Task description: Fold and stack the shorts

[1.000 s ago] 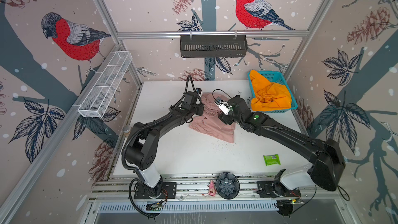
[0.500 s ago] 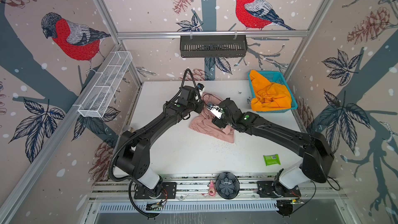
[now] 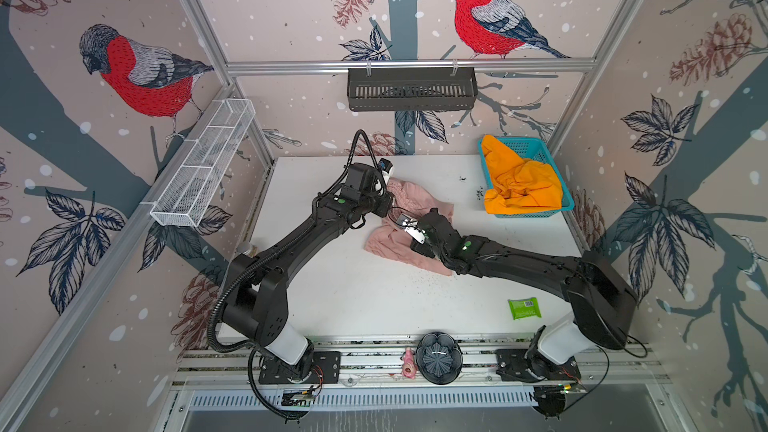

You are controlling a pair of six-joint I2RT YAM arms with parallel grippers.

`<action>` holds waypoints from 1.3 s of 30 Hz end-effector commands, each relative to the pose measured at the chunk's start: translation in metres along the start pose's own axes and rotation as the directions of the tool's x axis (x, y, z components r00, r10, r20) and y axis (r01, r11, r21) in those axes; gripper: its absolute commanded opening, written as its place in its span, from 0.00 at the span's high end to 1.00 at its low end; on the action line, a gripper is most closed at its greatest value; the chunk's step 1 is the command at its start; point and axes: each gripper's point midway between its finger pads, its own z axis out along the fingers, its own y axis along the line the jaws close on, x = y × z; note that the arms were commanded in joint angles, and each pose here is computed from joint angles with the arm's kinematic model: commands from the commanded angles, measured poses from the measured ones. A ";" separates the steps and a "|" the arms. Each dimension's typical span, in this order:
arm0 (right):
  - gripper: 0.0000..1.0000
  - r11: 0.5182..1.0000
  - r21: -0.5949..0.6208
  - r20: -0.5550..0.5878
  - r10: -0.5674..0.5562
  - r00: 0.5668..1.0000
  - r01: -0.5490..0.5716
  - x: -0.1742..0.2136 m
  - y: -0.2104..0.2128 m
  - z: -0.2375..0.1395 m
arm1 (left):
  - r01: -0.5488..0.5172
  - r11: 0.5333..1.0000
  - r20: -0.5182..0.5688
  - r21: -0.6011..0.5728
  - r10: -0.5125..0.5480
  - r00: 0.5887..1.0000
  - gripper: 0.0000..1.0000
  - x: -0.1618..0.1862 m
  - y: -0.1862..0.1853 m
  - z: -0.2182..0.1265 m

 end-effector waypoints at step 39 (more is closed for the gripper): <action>1.00 0.778 -0.257 0.231 0.625 0.745 -0.573 -0.034 -0.132 0.027 | 0.449 0.858 -0.082 0.249 -0.443 0.893 0.02 0.110 -0.063 0.016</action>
